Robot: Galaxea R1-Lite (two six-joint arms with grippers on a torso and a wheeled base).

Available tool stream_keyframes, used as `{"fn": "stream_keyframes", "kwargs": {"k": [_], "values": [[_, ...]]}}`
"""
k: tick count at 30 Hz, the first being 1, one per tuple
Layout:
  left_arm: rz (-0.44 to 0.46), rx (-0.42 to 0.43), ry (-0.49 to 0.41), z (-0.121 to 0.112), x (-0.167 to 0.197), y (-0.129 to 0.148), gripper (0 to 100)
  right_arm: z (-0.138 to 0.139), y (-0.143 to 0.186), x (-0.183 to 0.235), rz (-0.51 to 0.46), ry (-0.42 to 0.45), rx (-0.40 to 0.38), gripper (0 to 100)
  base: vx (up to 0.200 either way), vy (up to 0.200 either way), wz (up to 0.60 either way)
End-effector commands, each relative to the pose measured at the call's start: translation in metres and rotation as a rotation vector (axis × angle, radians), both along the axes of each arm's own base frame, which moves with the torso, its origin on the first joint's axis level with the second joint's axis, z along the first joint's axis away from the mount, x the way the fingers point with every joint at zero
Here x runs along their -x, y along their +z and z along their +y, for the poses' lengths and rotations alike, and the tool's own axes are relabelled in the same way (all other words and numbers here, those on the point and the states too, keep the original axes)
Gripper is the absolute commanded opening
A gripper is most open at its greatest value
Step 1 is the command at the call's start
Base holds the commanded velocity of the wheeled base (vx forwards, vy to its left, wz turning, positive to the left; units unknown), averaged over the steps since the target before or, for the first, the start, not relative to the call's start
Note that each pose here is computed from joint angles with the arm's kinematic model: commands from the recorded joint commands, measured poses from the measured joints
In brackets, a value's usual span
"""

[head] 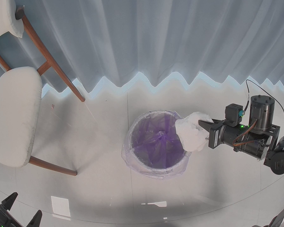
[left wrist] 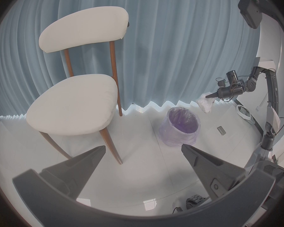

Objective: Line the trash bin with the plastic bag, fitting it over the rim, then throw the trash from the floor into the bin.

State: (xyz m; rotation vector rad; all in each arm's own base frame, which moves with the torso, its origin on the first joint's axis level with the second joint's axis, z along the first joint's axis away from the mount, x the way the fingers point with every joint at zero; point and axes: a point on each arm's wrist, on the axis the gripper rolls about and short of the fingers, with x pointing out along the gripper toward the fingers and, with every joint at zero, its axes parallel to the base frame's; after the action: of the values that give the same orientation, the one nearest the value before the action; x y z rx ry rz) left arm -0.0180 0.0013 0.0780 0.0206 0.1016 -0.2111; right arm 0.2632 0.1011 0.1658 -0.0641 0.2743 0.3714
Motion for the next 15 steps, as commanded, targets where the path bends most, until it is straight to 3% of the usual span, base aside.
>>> {"fn": "stream_keyframes", "kwargs": {"k": [1, 3, 4, 6, 15], "values": [[0.023, -0.003, 0.016, 0.0, -0.001, -0.005, 100, 0.008, -0.017, -0.017, 0.041, 0.011, 0.04, 0, 0.0, 0.0, 0.0], [0.015, -0.003, 0.172, -0.003, 0.0, -0.005, 100, 0.015, -0.025, -0.023, 0.055, 0.033, 0.067, 0, 0.0, 0.0, 0.0], [-0.003, -0.007, 0.196, -0.004, 0.001, -0.005, 100, 0.019, -0.028, -0.024, 0.061, 0.043, 0.072, 0, 0.0, 0.0, 0.0], [-0.043, -0.015, 0.123, -0.003, 0.003, -0.006, 100, 0.024, -0.034, -0.03, 0.072, 0.051, 0.077, 0, 0.0, 0.0, 0.0], [-0.064, -0.01, 0.131, -0.003, 0.005, -0.007, 100, 0.051, -0.058, -0.064, 0.086, 0.084, 0.086, 0, 0.0, 0.0, 0.0]]}}
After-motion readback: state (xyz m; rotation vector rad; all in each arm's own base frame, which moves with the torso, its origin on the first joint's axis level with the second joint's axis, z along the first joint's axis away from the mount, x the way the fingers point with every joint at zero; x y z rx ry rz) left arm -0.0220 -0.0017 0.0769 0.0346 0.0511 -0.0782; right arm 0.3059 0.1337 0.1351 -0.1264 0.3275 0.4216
